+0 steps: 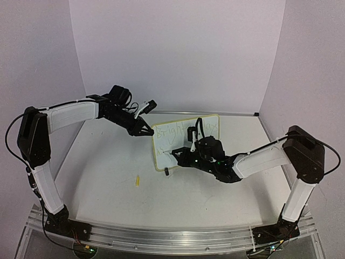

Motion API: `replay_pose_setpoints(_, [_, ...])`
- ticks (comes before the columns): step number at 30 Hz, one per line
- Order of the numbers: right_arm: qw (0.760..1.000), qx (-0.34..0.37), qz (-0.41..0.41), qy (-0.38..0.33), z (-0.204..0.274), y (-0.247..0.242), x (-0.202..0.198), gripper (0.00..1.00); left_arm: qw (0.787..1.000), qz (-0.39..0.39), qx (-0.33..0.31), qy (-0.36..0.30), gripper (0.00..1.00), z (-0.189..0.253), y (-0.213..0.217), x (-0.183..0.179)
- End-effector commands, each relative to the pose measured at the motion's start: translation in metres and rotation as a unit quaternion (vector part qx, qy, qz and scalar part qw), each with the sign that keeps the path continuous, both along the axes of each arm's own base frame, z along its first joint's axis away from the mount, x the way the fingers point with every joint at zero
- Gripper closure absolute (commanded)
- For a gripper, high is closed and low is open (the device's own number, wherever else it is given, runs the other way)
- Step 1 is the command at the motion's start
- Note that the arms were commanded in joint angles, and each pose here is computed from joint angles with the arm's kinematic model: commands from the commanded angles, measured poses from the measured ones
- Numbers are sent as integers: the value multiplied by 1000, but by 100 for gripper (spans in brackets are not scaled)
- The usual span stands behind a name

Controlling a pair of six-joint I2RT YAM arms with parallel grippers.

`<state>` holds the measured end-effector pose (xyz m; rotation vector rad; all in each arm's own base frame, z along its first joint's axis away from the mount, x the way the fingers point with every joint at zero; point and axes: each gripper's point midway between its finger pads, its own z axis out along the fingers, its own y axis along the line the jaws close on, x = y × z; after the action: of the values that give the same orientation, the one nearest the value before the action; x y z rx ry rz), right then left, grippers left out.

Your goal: Write a sentence on the whiteboard

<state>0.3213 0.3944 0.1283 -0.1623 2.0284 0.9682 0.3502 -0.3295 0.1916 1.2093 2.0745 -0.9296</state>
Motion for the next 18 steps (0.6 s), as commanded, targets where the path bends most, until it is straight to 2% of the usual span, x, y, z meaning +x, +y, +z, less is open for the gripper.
replay_pose_setpoints(1, [999,-22,-23,18,-23,-11,5,100,999,-6,-5,-37,100,18,1,-1])
replay_pose_setpoints(8, [999,-22,-21,23,-25,-10,4,100,999,-6,-5,-35,100,18,0,-1])
replay_pose_setpoints(18, [999,15,-29,-9,14,-7,10,100,999,-7,-6,-36,100,18,0,-1])
